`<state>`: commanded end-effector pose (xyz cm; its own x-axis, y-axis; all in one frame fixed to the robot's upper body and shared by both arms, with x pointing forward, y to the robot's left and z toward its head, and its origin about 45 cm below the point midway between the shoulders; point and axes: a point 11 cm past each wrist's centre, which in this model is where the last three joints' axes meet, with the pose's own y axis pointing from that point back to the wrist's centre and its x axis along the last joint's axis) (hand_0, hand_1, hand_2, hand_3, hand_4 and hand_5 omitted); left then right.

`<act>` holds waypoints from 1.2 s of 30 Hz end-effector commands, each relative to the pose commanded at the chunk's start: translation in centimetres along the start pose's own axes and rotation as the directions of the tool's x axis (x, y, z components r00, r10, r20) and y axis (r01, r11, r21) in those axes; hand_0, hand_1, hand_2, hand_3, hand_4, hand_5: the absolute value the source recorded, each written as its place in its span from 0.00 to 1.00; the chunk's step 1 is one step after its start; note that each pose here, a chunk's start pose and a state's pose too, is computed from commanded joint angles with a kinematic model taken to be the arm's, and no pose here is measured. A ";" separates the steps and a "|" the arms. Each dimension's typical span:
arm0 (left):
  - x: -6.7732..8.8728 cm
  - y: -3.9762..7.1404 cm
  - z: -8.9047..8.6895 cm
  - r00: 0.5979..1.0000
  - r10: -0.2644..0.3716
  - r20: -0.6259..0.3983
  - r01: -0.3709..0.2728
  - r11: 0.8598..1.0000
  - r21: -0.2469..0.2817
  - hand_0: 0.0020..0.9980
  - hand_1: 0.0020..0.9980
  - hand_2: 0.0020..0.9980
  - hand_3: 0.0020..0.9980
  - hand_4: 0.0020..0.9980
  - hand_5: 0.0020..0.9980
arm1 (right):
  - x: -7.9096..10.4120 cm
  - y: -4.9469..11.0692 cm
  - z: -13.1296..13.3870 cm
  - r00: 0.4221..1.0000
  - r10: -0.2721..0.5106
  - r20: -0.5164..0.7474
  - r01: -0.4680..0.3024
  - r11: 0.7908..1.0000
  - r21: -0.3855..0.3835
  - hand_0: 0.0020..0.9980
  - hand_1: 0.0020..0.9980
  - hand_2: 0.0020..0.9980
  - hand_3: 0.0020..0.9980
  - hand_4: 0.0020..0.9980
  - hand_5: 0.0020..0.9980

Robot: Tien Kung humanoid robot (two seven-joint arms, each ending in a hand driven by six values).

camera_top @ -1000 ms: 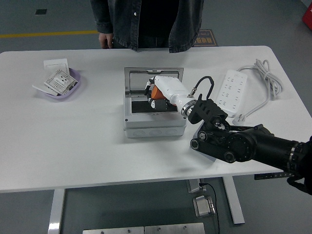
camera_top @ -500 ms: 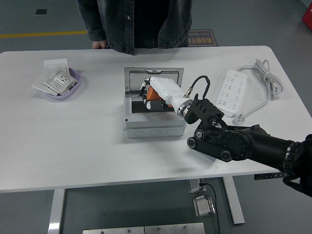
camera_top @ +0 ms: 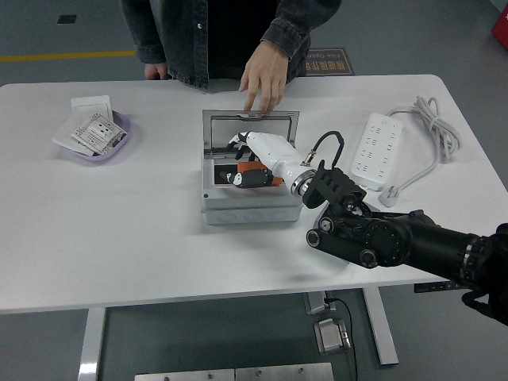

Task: Pick up the cylinder from the cube,place it in the box,flap close box

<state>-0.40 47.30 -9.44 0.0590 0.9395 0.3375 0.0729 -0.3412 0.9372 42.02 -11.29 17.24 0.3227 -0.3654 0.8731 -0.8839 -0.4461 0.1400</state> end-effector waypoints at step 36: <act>-0.4 -0.1 -0.6 1.000 -0.012 0.003 0.012 1.000 0.016 0.64 0.67 0.55 0.56 0.47 0.07 | 9.9 2.7 -5.1 0.965 0.201 0.168 -0.226 0.963 0.144 0.51 0.39 0.51 0.65 0.88 0.50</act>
<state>-1.02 46.96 -9.59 0.0610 0.9433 0.3262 0.0891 -0.3307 0.9395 41.07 -11.99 28.65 0.1906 -0.5798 0.7921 -0.8758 -0.4650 -0.1296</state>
